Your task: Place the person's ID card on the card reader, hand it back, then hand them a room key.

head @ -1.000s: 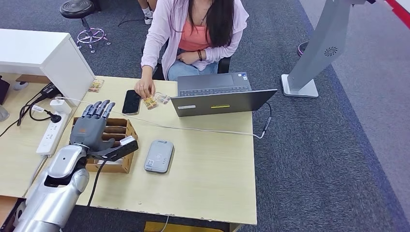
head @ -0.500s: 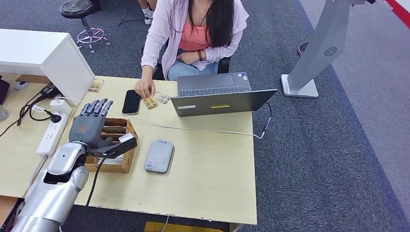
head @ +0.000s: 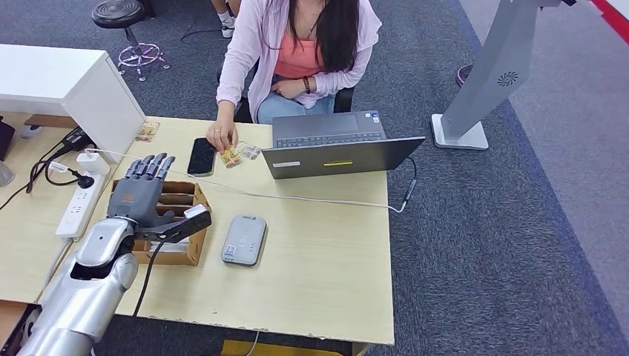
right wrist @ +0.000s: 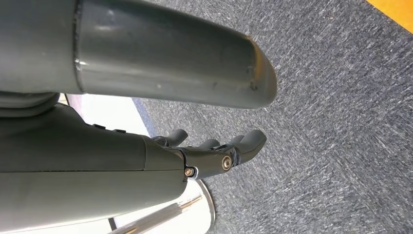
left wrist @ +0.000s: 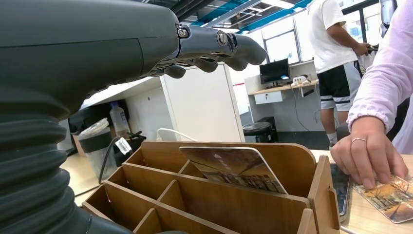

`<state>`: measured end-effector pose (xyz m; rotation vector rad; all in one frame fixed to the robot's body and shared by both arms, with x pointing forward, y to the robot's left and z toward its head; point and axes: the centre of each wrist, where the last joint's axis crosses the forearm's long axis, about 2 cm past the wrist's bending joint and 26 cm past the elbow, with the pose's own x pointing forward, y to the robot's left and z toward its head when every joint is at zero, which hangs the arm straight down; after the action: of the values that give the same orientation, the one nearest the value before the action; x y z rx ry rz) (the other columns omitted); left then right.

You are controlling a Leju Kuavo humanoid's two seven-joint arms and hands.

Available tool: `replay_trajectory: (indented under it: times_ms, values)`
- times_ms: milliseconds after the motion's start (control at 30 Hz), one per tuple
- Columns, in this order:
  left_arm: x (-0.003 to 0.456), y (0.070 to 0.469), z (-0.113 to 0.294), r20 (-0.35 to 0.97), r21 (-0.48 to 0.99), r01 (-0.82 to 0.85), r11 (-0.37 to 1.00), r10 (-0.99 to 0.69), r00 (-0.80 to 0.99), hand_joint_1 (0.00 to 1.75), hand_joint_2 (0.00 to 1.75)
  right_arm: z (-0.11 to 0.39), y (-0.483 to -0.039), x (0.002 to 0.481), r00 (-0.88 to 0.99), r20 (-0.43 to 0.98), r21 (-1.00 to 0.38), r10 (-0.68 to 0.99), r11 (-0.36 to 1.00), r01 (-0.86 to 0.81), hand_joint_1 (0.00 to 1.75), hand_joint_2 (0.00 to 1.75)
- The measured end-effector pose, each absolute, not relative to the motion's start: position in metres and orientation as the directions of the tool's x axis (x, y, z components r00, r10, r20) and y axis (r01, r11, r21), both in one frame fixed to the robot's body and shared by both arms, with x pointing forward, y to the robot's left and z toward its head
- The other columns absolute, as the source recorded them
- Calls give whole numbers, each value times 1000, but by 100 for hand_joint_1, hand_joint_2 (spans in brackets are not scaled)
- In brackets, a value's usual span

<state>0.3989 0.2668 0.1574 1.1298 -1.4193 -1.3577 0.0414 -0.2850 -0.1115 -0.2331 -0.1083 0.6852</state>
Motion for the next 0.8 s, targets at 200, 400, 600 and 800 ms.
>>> replay_trajectory:
  times_ms: [200,400,600,800]
  values:
    - [399,266,157,-11,998,-55,2,-972,-234,0,175,-111,-285,41,768,24,-248,640,748,-616,0,0]
    - [400,265,158,-12,998,-60,2,-970,-243,0,175,-111,-285,42,767,24,-249,642,746,-617,0,0]
    - [402,265,161,-15,998,-65,2,-968,-249,0,175,-111,-285,42,769,23,-249,639,748,-614,0,0]
    - [410,265,174,-21,996,-91,2,-968,-249,0,175,-111,-286,42,771,26,-249,636,752,-611,0,0]
